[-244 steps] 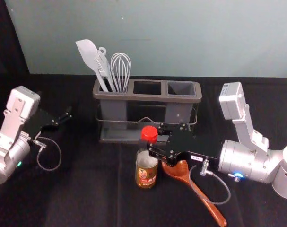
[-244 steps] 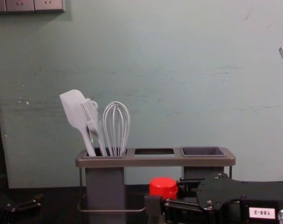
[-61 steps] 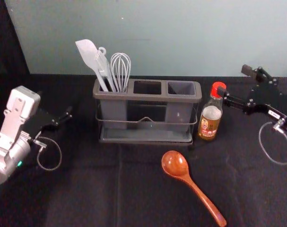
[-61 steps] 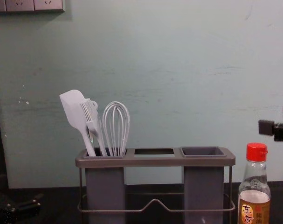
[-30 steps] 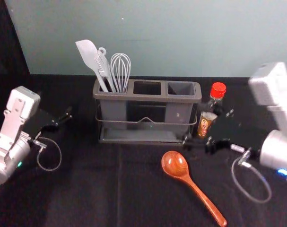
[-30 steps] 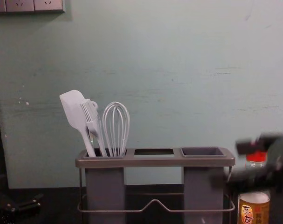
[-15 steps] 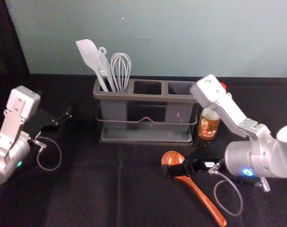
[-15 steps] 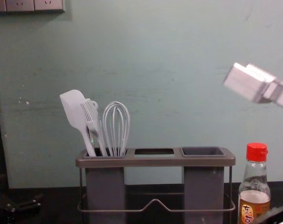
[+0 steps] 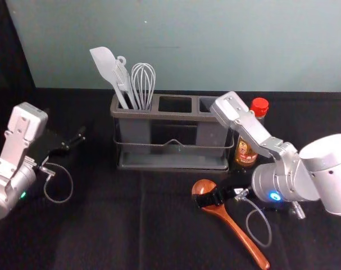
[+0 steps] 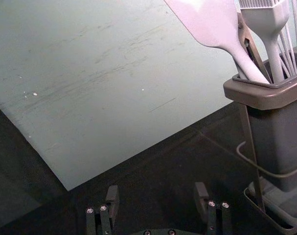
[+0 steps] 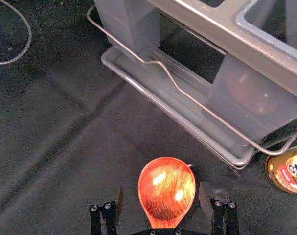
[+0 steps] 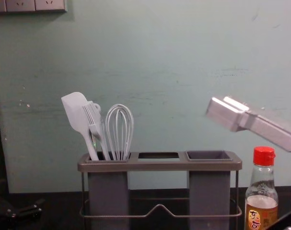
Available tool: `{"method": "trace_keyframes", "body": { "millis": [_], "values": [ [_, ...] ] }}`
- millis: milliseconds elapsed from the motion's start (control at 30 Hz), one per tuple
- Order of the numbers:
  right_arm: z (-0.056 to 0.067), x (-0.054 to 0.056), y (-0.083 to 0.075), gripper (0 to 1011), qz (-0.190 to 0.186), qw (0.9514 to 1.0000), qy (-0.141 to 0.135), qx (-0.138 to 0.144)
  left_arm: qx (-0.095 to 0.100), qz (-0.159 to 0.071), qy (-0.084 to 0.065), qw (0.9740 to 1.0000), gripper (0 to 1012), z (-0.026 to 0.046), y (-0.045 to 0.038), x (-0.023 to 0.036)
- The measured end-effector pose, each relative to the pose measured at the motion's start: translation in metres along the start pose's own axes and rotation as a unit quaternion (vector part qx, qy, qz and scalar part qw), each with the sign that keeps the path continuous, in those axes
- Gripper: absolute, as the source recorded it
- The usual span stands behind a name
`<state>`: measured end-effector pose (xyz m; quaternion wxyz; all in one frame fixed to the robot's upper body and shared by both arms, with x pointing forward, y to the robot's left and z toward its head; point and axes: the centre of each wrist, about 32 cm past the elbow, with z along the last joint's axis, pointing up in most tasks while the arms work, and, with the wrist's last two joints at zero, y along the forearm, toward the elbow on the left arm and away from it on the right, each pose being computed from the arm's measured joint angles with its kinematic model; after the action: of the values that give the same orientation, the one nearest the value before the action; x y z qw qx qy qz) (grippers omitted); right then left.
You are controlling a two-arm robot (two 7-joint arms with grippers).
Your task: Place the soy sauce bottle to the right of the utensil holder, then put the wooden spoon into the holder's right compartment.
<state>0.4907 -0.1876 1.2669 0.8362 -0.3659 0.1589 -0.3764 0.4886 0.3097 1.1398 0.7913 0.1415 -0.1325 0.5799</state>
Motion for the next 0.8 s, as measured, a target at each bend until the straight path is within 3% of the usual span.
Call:
{"method": "trace_keyframes", "body": {
  "millis": [400, 800],
  "values": [
    [0.007, 0.001, 0.022, 1002, -0.005, 0.9999, -0.009, -0.013, 0.000, 0.000, 0.000, 1.0000, 1005, 0.0000, 0.0000, 0.0000],
    [0.009, 0.002, 0.031, 1003, -0.013, 0.9997, -0.006, -0.020, 0.000, 0.000, 0.000, 1.0000, 1005, 0.0000, 0.0000, 0.0000]
  ]
}}
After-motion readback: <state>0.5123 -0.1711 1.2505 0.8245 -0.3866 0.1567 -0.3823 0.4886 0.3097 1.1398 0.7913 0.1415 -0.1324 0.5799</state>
